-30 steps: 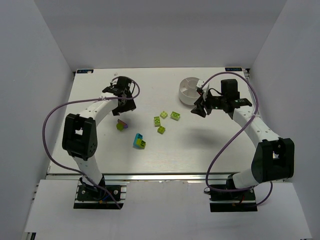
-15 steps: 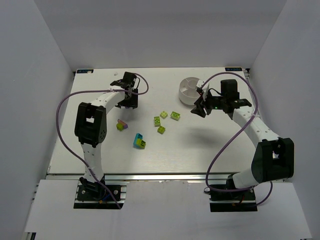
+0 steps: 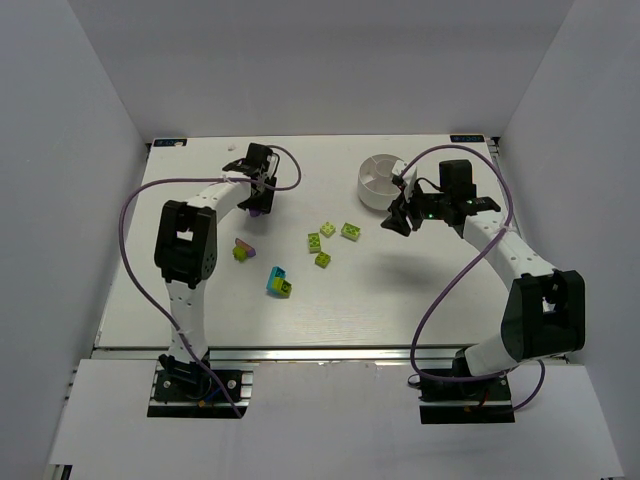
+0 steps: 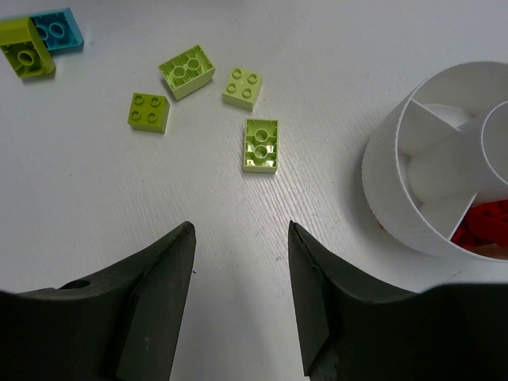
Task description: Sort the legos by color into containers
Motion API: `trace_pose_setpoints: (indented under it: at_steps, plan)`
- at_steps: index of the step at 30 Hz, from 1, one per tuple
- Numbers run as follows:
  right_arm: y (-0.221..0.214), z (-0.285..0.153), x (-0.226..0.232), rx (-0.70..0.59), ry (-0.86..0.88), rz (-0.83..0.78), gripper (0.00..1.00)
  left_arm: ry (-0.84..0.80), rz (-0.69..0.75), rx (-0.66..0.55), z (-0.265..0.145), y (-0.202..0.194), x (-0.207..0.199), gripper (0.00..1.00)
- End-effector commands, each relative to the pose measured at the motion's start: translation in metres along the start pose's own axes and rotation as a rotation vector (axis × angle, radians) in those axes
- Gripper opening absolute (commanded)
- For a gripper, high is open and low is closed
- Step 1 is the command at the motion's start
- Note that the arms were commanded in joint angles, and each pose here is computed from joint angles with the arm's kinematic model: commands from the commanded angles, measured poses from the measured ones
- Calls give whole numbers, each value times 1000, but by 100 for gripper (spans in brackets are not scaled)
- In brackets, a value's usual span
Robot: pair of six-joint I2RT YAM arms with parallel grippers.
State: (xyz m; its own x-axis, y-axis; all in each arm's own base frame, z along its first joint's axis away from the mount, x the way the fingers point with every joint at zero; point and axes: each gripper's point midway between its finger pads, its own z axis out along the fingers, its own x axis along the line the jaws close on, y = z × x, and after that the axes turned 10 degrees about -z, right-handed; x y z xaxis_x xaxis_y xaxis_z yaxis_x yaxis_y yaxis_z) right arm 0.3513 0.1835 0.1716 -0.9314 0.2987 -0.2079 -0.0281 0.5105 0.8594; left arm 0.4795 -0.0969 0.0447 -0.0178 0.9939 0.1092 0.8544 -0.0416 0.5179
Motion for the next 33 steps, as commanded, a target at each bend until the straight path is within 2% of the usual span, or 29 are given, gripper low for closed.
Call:
trace_pose_setpoints:
  at_steps: [1, 10, 13, 17, 20, 21, 22, 24, 26, 28, 29, 30, 31, 33]
  plan:
    - [15, -4, -12, -23, -25, -30, 56, -39, -2, -66, 2, 24, -1, 59]
    - [20, -5, -15, -22, -30, -31, 56, -59, -10, -70, 14, 17, -3, 52]
    - [22, -6, -15, -24, -31, -33, 56, -71, -16, -79, 14, 13, -3, 48]
    - [24, -6, -15, -26, -29, -18, 56, -110, -30, -108, 9, 13, -8, 30]
    - [28, -6, -14, -40, -23, 7, 55, -172, -31, -123, -3, 10, -15, 24]
    - [31, -6, -14, -47, -19, 17, 55, -200, -25, -131, -8, 9, -19, 18]
    - [32, -5, -12, -50, -12, 32, 54, -236, -28, -168, -22, 17, -22, 17]
    - [39, -2, -7, -66, 12, 85, 54, -335, -23, -162, -34, 6, -36, 13]
    - [45, 4, 2, -76, 57, 140, 53, -462, -12, -240, -67, 18, -50, 9]
    - [53, 11, 7, -82, 92, 234, 52, -544, -1, -251, -81, 3, -58, 7]
    - [59, 15, 12, -94, 118, 266, 52, -599, 11, -350, -109, 19, -62, 6]
    - [64, 17, 12, -99, 126, 297, 52, -679, 30, -377, -125, 16, -71, 6]
    - [64, 24, 13, -87, 140, 398, 52, -716, 37, -380, -130, 2, -75, 6]
    - [82, 30, 11, -103, 166, 462, 52, -806, 57, -532, -173, 16, -79, 5]
